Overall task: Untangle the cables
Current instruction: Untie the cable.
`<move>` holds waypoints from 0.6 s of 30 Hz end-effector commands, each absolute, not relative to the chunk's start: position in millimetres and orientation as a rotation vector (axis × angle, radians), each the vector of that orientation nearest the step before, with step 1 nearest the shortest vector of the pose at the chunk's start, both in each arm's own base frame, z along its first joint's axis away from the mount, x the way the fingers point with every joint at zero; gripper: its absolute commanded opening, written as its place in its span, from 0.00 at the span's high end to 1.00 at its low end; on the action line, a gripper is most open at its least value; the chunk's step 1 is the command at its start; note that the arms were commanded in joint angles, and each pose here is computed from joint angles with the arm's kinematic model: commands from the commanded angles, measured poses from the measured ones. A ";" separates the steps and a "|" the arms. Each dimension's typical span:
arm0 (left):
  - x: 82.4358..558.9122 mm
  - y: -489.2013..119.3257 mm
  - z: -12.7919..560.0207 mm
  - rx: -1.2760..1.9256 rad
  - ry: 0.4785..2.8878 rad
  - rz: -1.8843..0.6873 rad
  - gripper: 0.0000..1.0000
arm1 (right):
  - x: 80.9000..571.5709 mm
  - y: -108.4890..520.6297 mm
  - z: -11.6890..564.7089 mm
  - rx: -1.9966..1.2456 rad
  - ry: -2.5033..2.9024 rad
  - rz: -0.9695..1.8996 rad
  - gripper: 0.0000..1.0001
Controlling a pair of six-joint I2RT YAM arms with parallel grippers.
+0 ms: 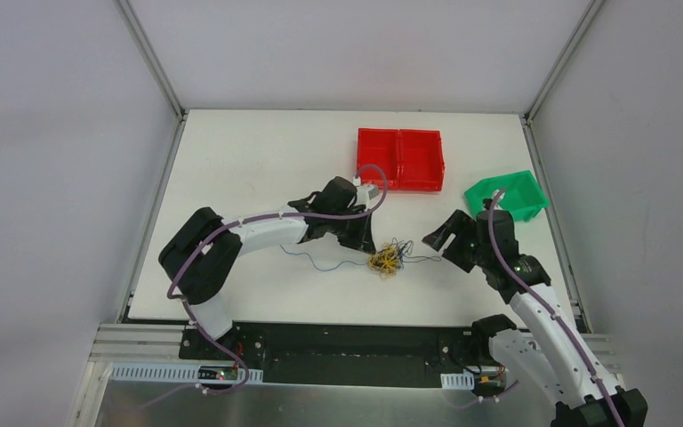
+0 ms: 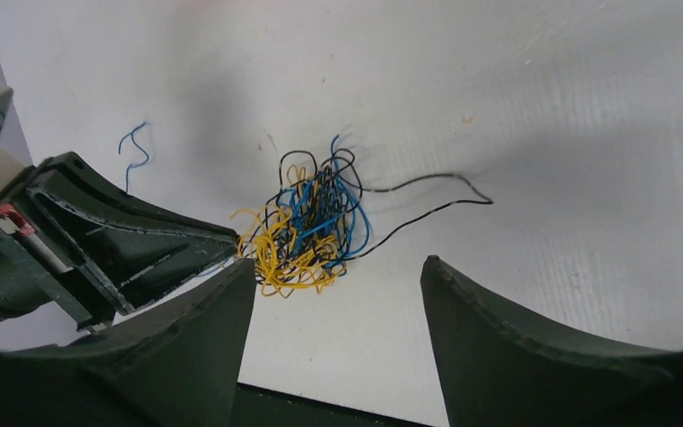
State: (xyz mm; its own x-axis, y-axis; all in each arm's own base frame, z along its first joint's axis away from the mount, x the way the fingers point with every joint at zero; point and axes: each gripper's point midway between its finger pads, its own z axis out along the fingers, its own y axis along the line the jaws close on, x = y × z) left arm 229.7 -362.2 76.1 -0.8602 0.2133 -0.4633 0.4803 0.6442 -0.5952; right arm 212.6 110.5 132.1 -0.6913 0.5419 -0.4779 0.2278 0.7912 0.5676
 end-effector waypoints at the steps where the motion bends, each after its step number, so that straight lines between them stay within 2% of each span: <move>1: 231.6 -369.6 105.6 0.568 2.432 -1.146 1.00 | 204.3 150.6 124.1 0.526 2.357 0.923 0.29; 4: 235.3 -359.2 119.7 0.537 2.382 -1.161 1.00 | 202.9 168.6 118.0 0.509 2.369 1.020 0.27; 9: 229.1 -356.9 133.2 0.543 2.334 -1.206 1.00 | 202.4 189.1 108.1 0.439 2.416 0.980 0.26; 14: 224.0 -353.6 132.2 0.528 2.324 -1.224 1.00 | 209.9 193.4 107.1 0.410 2.427 0.895 0.41; 18: 222.2 -350.3 130.5 0.527 2.325 -1.215 1.00 | 222.2 175.6 114.1 0.409 2.375 0.753 0.44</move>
State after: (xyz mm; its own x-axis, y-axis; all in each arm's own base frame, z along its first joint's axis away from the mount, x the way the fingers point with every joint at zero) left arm 224.7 -348.3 113.1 -0.8375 0.1422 -0.5276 0.5031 0.5774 -0.6430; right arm 192.3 185.1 83.2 -0.8541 0.4133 -0.3158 0.1383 0.7657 0.6282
